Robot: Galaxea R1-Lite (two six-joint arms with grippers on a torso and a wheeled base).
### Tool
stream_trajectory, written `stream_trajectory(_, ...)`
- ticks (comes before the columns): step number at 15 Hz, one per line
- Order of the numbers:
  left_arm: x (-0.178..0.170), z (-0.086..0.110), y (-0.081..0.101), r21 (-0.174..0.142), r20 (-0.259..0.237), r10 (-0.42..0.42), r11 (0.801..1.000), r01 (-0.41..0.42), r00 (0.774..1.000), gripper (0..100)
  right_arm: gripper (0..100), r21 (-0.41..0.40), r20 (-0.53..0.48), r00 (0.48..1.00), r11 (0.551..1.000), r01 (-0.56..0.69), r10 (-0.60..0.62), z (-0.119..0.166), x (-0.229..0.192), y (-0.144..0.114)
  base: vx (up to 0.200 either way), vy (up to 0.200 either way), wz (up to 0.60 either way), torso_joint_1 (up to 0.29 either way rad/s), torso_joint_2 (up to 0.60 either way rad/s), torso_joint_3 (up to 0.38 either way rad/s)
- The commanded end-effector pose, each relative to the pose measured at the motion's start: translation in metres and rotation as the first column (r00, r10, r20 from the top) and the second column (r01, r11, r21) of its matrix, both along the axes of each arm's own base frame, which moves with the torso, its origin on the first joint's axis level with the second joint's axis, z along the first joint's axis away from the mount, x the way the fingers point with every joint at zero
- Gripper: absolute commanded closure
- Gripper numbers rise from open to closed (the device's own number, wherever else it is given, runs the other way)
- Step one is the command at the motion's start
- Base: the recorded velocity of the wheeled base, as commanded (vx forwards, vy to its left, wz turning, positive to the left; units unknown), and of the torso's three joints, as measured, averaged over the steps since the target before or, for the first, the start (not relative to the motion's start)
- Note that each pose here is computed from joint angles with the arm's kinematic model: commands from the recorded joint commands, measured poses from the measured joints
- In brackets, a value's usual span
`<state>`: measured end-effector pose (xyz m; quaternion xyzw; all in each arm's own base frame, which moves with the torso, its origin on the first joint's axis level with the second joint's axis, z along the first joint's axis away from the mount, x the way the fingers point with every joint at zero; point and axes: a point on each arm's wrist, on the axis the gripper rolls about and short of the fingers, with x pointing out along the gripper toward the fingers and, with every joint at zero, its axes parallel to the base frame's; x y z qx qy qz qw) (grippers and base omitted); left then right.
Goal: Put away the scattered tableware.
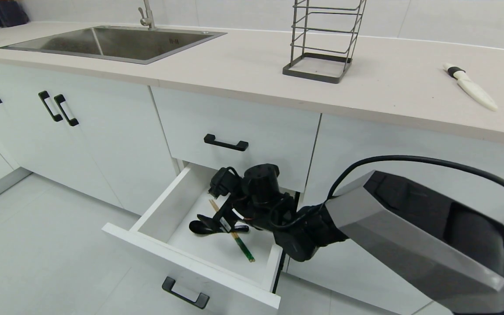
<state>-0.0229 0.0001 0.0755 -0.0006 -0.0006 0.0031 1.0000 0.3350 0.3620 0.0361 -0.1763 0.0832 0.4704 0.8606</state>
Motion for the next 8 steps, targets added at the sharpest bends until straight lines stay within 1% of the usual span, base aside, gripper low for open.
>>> stream_trajectory(1, 0.000, 0.000, 0.000, 0.000, -0.001, 0.000, 1.000, 0.000, 1.000, 0, 0, 0.094, 0.071, 0.996, 0.994, -0.053, 0.047, 0.036, -0.014, -0.003, 0.000, 0.000, 0.00, 0.000, 0.00, 0.000)
stream_trajectory(3, 0.000, 0.000, 0.000, 0.000, -0.001, 0.000, 1.000, 0.000, 1.000, 0, 0, 0.151, 0.127, 0.990, 0.985, -0.087, 0.068, 0.060, -0.028, -0.007, 0.000, 0.000, 0.00, 0.000, 0.00, 0.000)
stream_trajectory(4, 0.000, 0.000, 0.000, 0.000, -0.001, 0.000, 1.000, 0.000, 1.000, 0, 0, 0.158, 0.134, 0.989, 0.983, -0.089, 0.068, 0.064, -0.032, -0.010, 0.000, 0.000, 0.00, 0.000, 0.00, 0.000)
stream_trajectory(6, 0.000, 0.000, 0.000, 0.000, -0.001, 0.000, 1.000, 0.000, 1.000, 0, 0, 0.190, 0.155, 0.982, 0.972, -0.140, 0.111, 0.076, -0.067, -0.027, 0.000, 0.000, 0.00, 0.000, 0.00, 0.000)
stream_trajectory(7, 0.000, 0.000, 0.000, 0.000, -0.001, 0.001, 1.000, -0.001, 1.000, 0, 0, 0.198, 0.151, 0.980, 0.968, -0.155, 0.126, 0.079, -0.075, -0.031, 0.000, 0.000, 0.00, 0.000, 0.00, 0.000)
stream_trajectory(8, 0.000, 0.000, 0.000, 0.000, -0.001, 0.001, 1.000, -0.001, 1.000, 0, 0, 0.198, 0.125, 0.982, 0.966, -0.166, 0.143, 0.085, -0.098, -0.050, 0.000, 0.000, 0.00, 0.000, 0.00, 0.000)
